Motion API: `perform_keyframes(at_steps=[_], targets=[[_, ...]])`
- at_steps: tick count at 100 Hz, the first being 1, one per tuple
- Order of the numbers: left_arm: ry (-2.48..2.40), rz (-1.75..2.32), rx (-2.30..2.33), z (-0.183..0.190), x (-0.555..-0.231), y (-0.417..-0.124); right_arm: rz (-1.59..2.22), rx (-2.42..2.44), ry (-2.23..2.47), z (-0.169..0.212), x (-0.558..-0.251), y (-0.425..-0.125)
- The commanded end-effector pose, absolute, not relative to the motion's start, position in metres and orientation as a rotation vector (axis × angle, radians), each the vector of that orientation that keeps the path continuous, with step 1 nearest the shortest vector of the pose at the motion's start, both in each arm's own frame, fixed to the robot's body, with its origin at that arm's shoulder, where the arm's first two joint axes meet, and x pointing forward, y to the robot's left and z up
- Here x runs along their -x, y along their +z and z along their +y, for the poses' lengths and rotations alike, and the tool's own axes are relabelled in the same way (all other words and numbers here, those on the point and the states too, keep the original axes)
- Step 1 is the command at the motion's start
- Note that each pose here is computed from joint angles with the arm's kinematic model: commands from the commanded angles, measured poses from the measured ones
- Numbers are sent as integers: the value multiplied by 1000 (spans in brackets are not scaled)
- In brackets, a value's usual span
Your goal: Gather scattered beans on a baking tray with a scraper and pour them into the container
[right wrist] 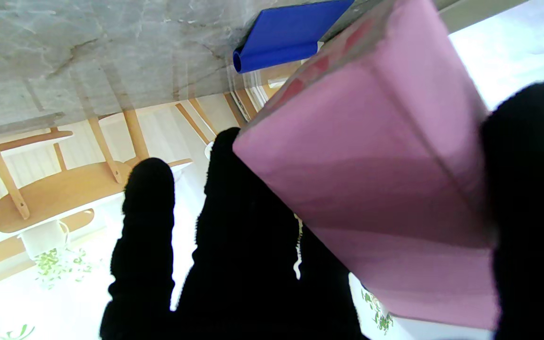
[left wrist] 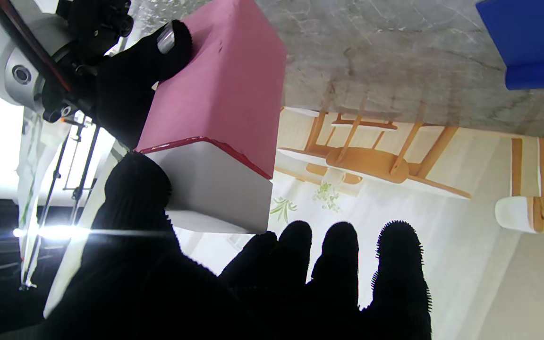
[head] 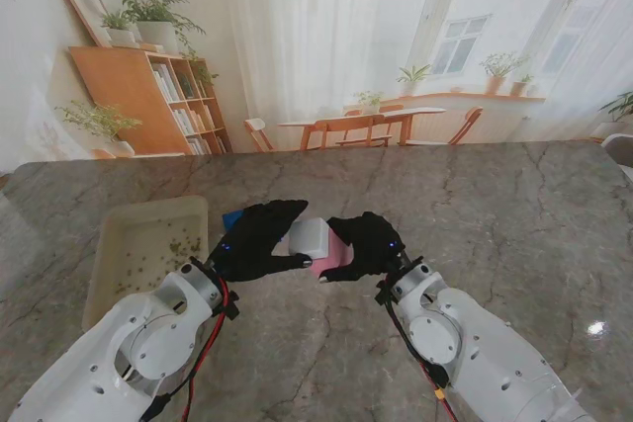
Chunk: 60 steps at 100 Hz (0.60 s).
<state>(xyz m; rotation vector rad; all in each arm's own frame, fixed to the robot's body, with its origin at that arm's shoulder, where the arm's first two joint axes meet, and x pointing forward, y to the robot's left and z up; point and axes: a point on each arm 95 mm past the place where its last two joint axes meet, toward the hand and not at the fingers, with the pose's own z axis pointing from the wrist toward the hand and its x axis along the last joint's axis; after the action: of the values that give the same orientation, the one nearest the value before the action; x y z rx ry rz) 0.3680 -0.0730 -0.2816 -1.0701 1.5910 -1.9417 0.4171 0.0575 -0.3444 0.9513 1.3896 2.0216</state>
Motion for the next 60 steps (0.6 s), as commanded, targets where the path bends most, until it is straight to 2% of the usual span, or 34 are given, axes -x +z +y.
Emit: perform_keyframes(at_steps=[1,60], targets=[[-1967,1594,1108,-77,-370,-283,1419,-945,2012,60,-415,-346],[-1876,1452,1229,-100,-365,-294,1401,-953,1955,64,-412,-348]])
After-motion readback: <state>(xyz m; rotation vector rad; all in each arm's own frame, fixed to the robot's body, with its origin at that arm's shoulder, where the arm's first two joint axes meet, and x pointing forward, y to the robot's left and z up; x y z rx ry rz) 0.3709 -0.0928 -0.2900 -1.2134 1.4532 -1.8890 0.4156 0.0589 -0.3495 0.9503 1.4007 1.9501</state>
